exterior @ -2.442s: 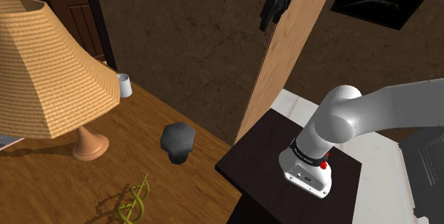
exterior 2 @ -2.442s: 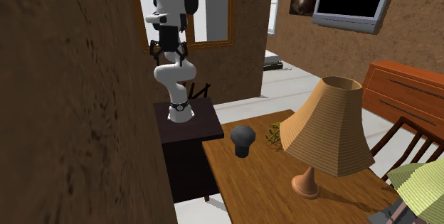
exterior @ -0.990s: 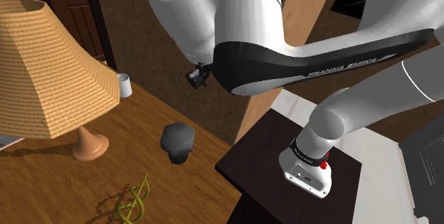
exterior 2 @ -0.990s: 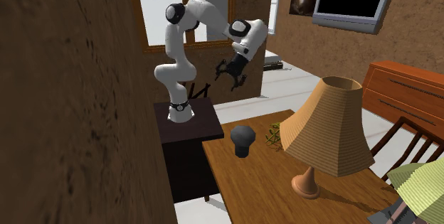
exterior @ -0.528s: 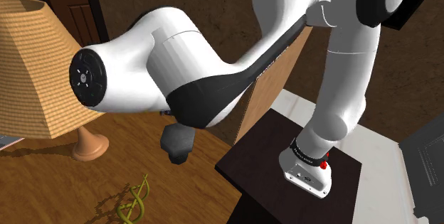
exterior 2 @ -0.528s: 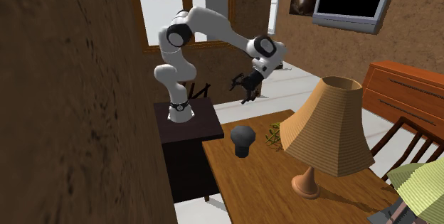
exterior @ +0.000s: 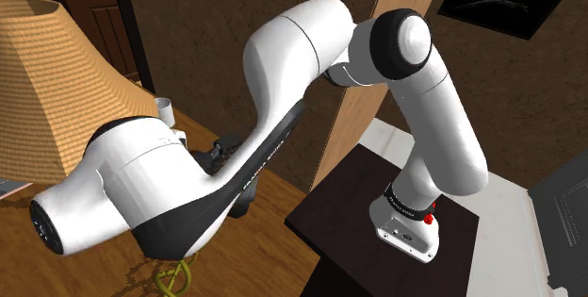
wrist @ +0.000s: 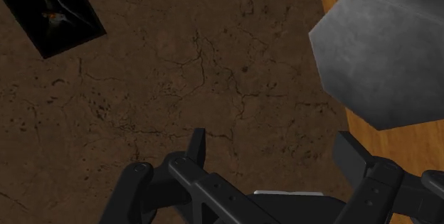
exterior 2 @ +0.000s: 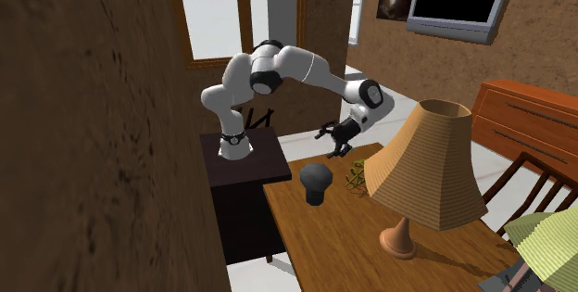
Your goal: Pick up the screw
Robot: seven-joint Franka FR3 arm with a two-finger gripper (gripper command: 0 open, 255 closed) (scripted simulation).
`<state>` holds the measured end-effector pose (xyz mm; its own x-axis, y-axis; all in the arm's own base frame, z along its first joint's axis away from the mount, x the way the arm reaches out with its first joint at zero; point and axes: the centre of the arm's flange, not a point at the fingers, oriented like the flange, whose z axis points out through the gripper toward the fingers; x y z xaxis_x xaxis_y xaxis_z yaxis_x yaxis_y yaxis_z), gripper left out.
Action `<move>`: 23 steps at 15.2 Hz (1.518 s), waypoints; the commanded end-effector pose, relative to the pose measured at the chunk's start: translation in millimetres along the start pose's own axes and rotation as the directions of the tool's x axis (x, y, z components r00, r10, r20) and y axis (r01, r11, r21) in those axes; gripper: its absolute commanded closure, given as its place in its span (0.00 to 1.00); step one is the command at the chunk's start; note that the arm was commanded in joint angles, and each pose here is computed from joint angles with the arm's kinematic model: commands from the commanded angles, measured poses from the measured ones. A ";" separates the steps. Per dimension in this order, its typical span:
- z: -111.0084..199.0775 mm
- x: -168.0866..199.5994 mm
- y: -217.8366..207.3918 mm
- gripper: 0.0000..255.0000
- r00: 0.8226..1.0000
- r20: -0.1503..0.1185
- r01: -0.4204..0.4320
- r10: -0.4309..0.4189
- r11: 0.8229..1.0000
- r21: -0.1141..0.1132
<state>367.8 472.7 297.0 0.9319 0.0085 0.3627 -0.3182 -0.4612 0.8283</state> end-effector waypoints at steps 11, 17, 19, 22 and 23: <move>31.0 -11.4 -156.8 0.00 0.998 -0.052 -0.046 0.035 0.973 -0.227; 39.6 -18.4 -172.1 1.00 0.998 -0.052 -0.046 0.035 0.973 -0.227; 39.5 -19.1 -172.1 1.00 0.998 -0.052 -0.046 0.035 0.973 -0.227; 39.1 -19.2 -171.7 1.00 0.998 -0.053 -0.046 0.035 0.973 -0.227; 39.5 -19.5 -171.8 1.00 0.998 -0.052 -0.046 0.035 0.973 -0.227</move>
<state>411.9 516.9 132.3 0.9086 0.0381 0.4159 -0.3946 -0.2482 0.8847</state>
